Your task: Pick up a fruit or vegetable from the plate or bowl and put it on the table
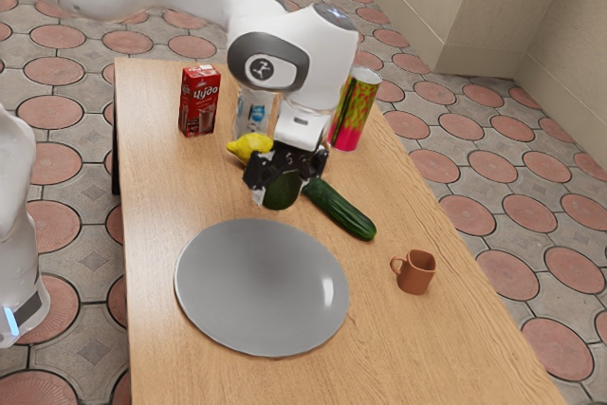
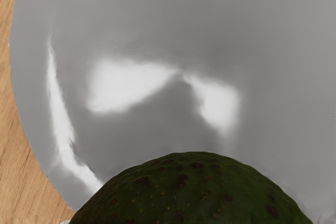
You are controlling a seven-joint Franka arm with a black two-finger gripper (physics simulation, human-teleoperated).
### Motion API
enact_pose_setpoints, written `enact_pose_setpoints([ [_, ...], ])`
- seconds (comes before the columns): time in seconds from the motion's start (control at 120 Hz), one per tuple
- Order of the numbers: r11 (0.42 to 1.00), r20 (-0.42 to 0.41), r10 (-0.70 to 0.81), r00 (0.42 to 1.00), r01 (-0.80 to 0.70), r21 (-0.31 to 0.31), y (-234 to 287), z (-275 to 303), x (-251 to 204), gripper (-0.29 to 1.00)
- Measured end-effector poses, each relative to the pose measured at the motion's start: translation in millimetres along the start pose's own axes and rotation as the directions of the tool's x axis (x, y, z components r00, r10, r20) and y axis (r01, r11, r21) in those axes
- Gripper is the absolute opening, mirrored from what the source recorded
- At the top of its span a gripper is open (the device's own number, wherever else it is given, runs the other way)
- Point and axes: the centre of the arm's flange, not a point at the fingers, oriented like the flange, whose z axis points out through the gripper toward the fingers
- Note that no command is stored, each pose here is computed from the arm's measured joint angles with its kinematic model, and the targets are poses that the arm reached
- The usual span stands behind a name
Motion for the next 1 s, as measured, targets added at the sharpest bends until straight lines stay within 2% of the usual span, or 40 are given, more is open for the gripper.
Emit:
enact_pose_setpoints([
  [0.125,0.986,0.057,-0.157,0.986,0.159,-0.049,-8.7,-4.4,-51.5,0.38],
  [0.267,0.926,0.152,-0.331,0.931,0.352,-0.141,-12.5,4.9,-108.3,0.38],
  [0.367,0.875,0.236,-0.399,0.886,0.445,-0.189,-5.6,13.3,-125.2,0.38],
  [0.5,0.810,0.331,-0.461,0.823,0.543,-0.222,3.8,22.7,-139.2,0.39],
  [0.583,0.768,0.362,-0.510,0.780,0.602,-0.216,2.5,31.2,-154.7,0.39],
  [0.733,0.734,0.370,-0.569,0.734,0.656,-0.173,-2.9,40.9,-157.7,0.40],
  [0.833,0.715,0.363,-0.601,0.712,0.682,-0.152,-5.7,44.2,-156.9,0.56],
  [1.0,0.678,0.351,-0.652,0.672,0.724,-0.129,-10.3,45.2,-159.4,0.65],
])
